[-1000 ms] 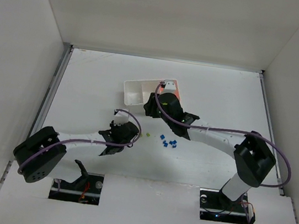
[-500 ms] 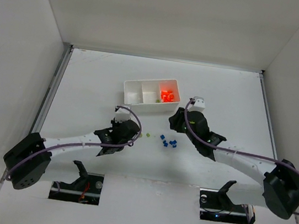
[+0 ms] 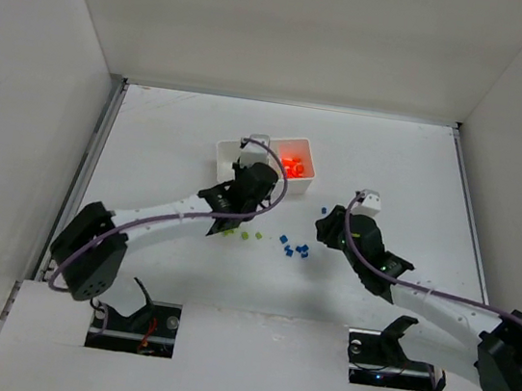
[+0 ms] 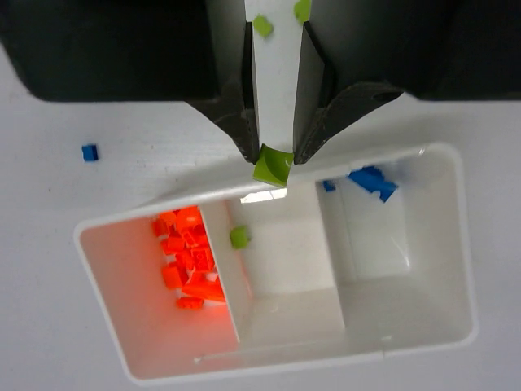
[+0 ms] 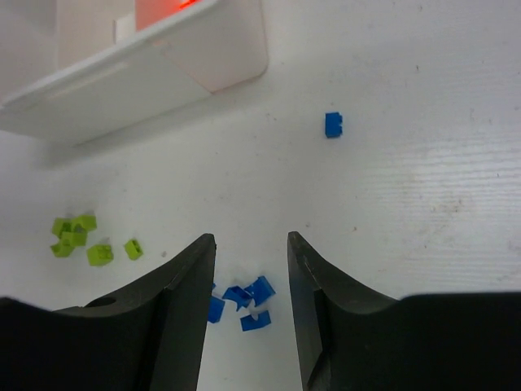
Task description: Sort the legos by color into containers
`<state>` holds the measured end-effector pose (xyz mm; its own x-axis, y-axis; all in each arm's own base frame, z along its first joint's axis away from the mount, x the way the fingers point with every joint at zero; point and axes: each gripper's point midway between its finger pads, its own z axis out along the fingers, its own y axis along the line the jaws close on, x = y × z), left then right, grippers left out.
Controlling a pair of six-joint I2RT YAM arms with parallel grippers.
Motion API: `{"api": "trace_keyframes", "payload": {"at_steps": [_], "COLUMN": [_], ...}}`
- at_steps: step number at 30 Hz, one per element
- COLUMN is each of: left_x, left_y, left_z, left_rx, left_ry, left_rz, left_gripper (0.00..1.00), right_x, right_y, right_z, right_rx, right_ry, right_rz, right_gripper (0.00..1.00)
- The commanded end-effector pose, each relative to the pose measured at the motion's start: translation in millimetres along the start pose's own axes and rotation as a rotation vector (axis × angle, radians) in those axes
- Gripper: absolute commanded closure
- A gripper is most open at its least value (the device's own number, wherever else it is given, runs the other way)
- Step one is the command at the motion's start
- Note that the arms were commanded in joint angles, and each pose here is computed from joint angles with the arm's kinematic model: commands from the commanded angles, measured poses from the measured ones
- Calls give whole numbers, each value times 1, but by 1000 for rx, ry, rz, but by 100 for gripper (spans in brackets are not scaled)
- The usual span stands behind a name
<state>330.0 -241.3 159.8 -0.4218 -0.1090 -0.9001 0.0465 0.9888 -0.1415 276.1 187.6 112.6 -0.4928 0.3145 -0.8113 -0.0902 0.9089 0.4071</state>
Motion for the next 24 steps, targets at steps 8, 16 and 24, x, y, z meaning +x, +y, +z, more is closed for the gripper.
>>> {"api": "trace_keyframes", "payload": {"at_steps": [8, 16, 24], "left_x": [-3, -11, -19], "left_y": [-29, -29, -13], "left_z": [94, 100, 44], "left_rx": [-3, -3, 50], "left_ry": [35, 13, -52], "left_rz": [51, 20, -43], "left_gripper": [82, 63, 60], "right_x": [8, 3, 6], "right_y": [-31, -40, -39], "right_z": [26, 53, 94], "right_rx": [136, 195, 256], "right_ry": [15, 57, 98], "right_rz": [19, 46, 57], "right_gripper": [53, 52, 54]}}
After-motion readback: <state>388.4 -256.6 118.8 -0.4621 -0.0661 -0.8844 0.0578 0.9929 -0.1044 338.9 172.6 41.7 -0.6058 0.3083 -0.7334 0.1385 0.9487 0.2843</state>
